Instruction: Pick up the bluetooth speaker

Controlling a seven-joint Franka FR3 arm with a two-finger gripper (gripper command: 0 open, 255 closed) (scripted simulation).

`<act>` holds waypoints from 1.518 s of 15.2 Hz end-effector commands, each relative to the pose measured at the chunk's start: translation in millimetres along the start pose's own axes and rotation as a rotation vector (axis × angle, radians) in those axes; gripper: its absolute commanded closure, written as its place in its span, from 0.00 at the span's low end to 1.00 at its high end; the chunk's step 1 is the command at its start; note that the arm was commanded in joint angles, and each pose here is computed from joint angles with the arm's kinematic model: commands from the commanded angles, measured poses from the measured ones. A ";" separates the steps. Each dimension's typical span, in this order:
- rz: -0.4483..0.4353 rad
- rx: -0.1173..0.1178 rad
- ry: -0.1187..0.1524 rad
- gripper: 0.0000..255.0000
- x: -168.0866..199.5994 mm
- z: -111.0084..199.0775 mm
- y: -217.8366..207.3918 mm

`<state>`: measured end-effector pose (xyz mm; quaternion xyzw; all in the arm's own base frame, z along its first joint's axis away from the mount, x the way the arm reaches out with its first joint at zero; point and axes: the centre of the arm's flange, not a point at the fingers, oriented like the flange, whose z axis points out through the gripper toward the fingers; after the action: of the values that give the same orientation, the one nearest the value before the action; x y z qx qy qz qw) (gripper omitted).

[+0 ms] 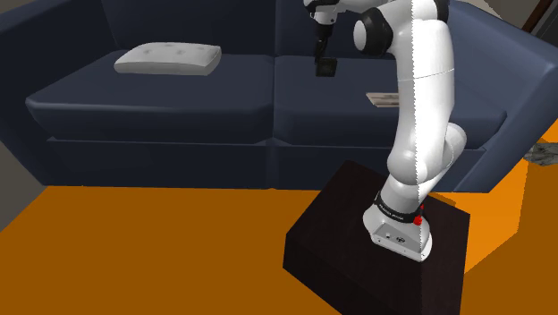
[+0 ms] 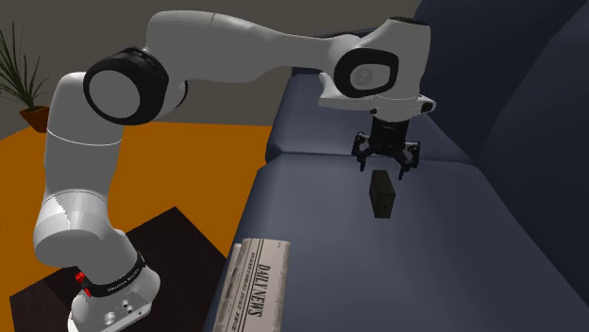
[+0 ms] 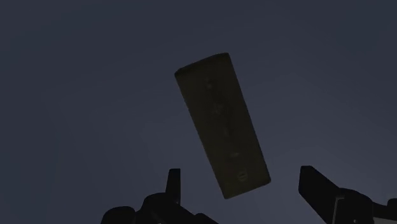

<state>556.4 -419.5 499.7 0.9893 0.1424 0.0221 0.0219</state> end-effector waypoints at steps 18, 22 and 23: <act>0.000 -0.001 0.000 1.00 1.1 -12.6 1.3; 0.000 -0.001 0.000 1.00 1.8 -33.6 2.3; 0.000 -0.001 0.000 1.00 2.0 -38.9 2.6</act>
<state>556.5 -419.3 533.4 0.9893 0.1424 0.0224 0.0221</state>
